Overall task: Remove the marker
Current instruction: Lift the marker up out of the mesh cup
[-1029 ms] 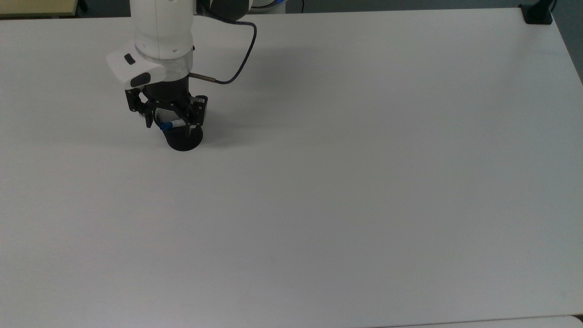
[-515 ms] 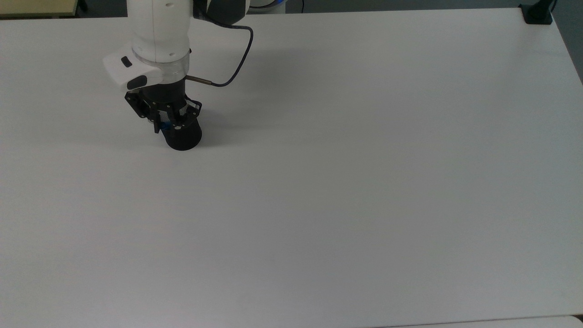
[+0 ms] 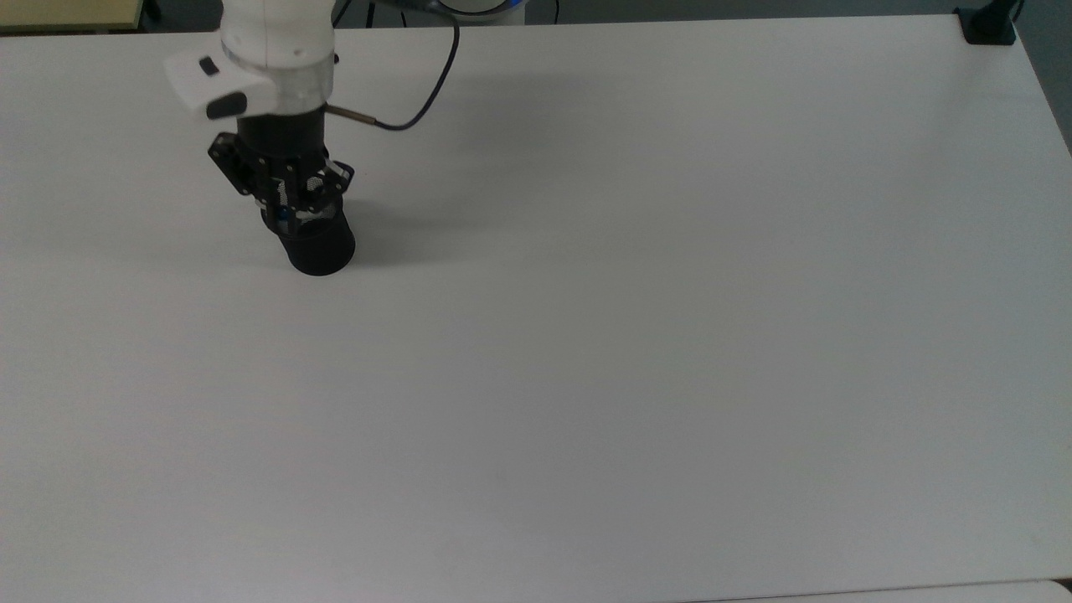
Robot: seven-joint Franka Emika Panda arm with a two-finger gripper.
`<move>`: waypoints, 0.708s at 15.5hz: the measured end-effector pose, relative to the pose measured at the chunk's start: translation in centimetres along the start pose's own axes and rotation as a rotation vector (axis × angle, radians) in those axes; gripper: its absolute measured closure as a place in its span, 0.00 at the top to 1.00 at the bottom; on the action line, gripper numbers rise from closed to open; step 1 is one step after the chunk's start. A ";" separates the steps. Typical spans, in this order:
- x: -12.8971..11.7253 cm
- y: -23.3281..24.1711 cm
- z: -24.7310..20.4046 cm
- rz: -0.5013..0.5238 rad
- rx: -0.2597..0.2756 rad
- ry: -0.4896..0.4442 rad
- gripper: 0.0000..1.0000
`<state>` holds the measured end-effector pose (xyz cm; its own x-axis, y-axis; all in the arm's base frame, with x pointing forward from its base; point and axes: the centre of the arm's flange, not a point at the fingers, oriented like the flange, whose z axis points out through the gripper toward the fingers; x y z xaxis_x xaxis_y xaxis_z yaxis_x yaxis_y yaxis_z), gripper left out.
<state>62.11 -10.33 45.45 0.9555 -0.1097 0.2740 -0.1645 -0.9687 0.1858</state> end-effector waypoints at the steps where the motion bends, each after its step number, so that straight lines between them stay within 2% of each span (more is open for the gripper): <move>1: 0.2 0.3 -1.4 0.008 -0.002 0.021 0.17; 4: 0.8 1.4 -6.7 0.046 -0.005 0.064 0.17; 7: 1.1 2.4 -12.5 0.093 0.020 0.073 0.17; 9: 0.6 1.7 -14.1 0.092 0.036 0.035 0.17; 11: -0.4 -1.6 -13.1 0.040 0.050 -0.064 0.17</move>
<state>58.81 -5.88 57.39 0.9623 -0.1611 0.2190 -0.1920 -0.9730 0.1281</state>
